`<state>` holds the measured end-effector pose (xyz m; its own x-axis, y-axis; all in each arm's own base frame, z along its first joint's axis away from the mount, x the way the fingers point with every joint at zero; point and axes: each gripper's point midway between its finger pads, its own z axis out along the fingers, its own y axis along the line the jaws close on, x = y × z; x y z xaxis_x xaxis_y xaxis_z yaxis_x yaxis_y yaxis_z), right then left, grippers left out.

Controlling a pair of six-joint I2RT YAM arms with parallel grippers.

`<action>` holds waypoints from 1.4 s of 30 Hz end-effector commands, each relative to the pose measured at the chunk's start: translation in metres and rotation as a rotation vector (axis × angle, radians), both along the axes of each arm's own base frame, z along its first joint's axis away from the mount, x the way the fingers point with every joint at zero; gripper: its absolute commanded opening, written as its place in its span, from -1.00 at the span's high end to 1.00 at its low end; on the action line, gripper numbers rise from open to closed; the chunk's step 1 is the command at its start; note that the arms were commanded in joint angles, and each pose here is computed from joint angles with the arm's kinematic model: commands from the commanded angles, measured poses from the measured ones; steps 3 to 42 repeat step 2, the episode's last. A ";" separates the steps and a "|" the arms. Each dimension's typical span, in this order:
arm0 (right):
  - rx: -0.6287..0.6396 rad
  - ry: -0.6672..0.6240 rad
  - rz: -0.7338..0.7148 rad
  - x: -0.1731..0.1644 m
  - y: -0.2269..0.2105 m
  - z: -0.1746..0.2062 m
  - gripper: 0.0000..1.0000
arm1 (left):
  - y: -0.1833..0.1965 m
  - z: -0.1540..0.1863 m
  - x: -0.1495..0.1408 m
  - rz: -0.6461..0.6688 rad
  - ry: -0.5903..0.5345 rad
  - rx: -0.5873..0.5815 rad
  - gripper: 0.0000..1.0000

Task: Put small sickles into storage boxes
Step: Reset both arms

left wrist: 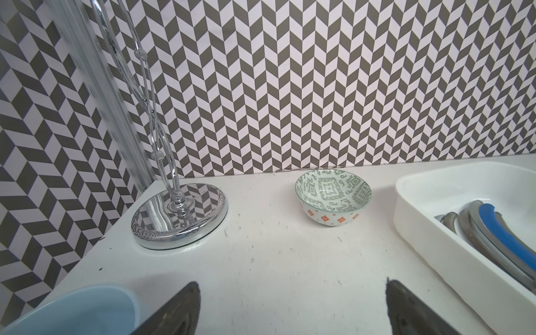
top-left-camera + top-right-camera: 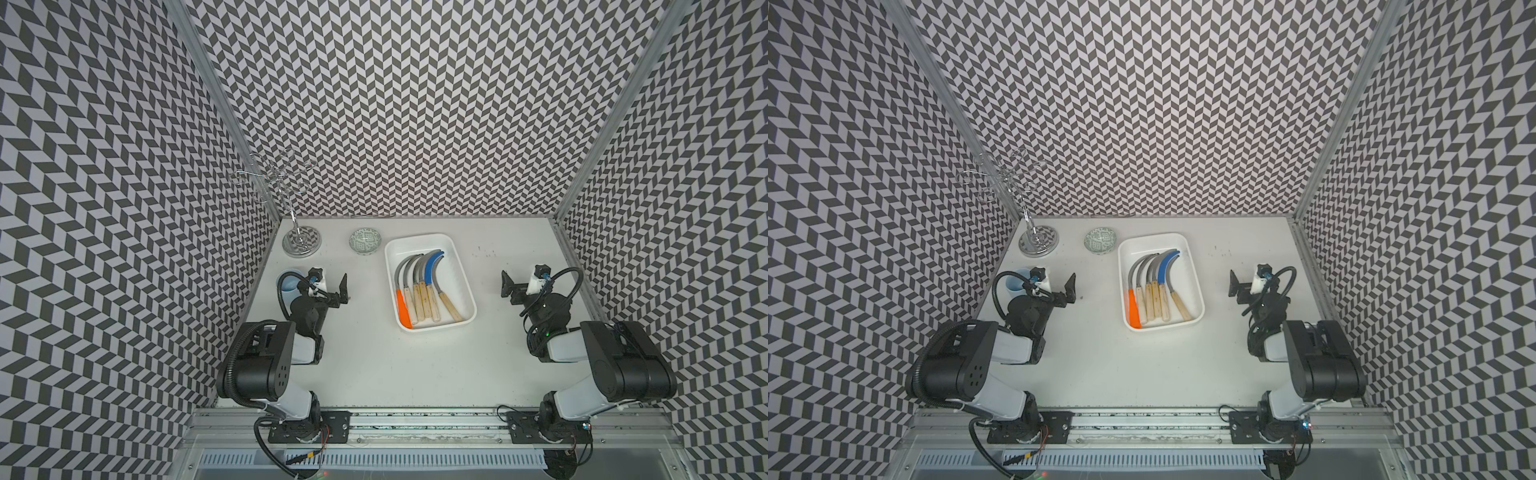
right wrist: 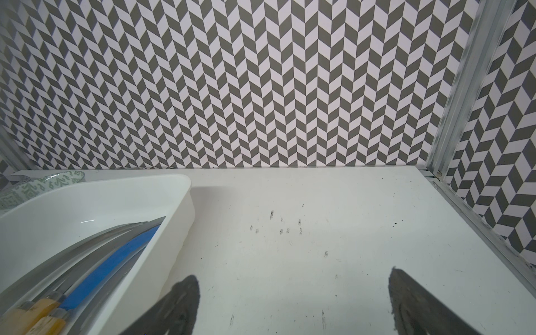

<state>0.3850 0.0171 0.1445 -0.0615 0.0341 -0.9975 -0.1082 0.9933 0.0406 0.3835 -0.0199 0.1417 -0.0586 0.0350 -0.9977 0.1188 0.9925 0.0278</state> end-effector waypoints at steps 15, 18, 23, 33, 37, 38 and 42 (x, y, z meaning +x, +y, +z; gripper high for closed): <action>-0.014 -0.041 -0.005 -0.001 0.000 0.009 -1.00 | 0.002 0.005 0.000 0.015 -0.019 0.010 -1.00; -0.014 -0.041 -0.005 -0.001 0.000 0.009 -1.00 | 0.002 0.005 0.000 0.015 -0.019 0.010 -1.00; -0.014 -0.041 -0.005 -0.001 0.000 0.009 -1.00 | 0.002 0.005 0.000 0.015 -0.019 0.010 -1.00; -0.014 -0.041 -0.005 -0.001 0.000 0.009 -1.00 | 0.002 0.005 0.000 0.015 -0.019 0.010 -1.00; -0.014 -0.041 -0.005 -0.001 0.000 0.009 -1.00 | 0.002 0.005 0.000 0.015 -0.019 0.010 -1.00; -0.014 -0.041 -0.005 -0.001 0.000 0.009 -1.00 | 0.002 0.005 0.000 0.015 -0.019 0.010 -1.00; -0.014 -0.041 -0.005 -0.001 0.000 0.009 -1.00 | 0.002 0.005 0.000 0.015 -0.019 0.010 -1.00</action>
